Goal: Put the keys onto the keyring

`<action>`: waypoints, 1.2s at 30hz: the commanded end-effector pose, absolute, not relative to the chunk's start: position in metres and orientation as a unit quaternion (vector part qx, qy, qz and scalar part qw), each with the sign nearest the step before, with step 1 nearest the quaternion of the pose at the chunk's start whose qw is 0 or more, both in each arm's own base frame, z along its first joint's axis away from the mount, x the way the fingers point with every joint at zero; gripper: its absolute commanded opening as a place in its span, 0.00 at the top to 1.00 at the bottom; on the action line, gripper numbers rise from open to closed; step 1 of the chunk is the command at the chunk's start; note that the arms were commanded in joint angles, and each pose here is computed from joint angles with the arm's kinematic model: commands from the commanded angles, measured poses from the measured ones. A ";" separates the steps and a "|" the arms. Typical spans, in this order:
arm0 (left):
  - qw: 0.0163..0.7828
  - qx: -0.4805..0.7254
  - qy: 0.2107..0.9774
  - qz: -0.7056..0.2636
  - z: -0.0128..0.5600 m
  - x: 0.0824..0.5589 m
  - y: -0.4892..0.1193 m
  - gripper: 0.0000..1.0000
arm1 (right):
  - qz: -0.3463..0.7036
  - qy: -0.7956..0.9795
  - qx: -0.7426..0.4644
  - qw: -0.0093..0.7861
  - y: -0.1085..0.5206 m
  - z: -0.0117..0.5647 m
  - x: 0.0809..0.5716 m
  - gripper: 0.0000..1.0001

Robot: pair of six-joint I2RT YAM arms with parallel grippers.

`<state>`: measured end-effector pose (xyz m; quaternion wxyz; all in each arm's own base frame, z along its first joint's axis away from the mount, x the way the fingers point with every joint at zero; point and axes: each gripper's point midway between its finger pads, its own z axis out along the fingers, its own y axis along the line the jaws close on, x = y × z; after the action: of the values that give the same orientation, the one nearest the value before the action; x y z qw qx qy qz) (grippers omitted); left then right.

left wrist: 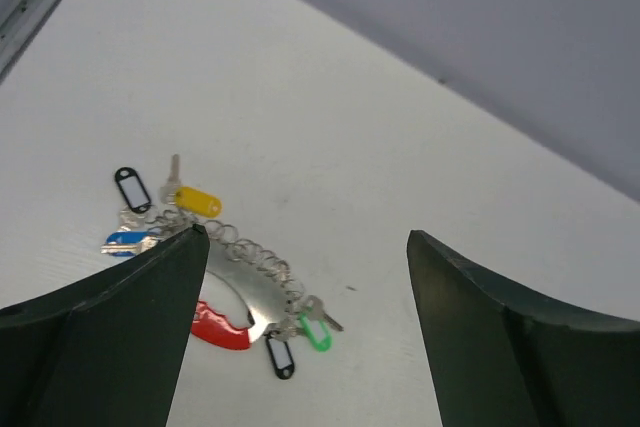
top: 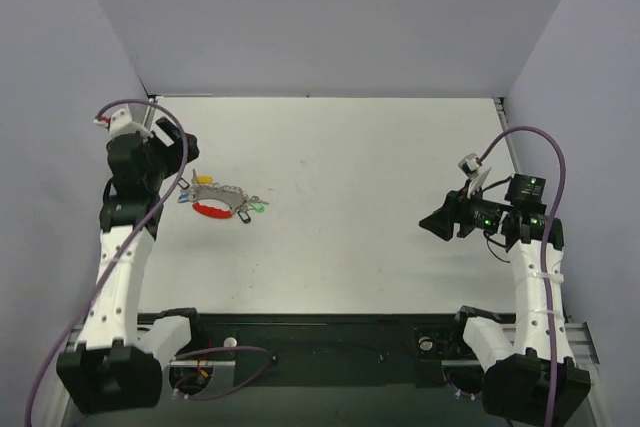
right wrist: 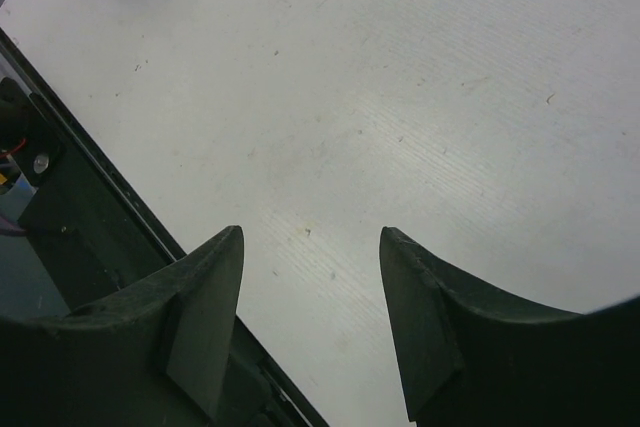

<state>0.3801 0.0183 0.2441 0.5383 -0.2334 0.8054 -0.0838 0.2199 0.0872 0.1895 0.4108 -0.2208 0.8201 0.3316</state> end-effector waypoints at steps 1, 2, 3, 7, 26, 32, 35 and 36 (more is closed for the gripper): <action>0.598 -0.250 0.706 -0.288 0.316 0.337 -0.029 0.07 | 0.302 0.829 -0.204 0.425 0.075 0.192 0.226 0.48; 0.586 -0.207 0.702 -0.349 0.316 0.318 -0.054 0.07 | 0.296 0.832 -0.195 0.428 0.072 0.197 0.229 0.48; 0.610 -0.175 0.673 -0.379 0.339 0.312 -0.065 0.07 | 0.285 0.837 -0.186 0.428 0.068 0.198 0.231 0.48; 0.581 -0.155 0.732 -0.320 0.313 0.285 -0.064 0.07 | 0.234 0.856 -0.110 0.448 0.048 0.230 0.249 0.45; 0.596 -0.090 0.763 -0.232 0.338 0.227 -0.063 0.07 | 0.076 0.785 0.167 0.592 -0.025 0.323 0.248 0.16; 0.602 -0.099 0.753 -0.247 0.346 0.224 -0.065 0.06 | 0.079 0.789 0.161 0.588 -0.022 0.318 0.245 0.16; 0.601 -0.109 0.752 -0.248 0.344 0.225 -0.064 0.04 | 0.086 0.787 0.160 0.590 -0.020 0.319 0.246 0.15; 0.600 -0.109 0.753 -0.248 0.343 0.226 -0.064 0.04 | 0.087 0.787 0.159 0.590 -0.019 0.320 0.246 0.15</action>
<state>0.2270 -0.0659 0.3267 0.5825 -0.0998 0.7690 -0.2436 0.2440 -0.0179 0.3178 0.5843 0.1516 0.7928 0.0839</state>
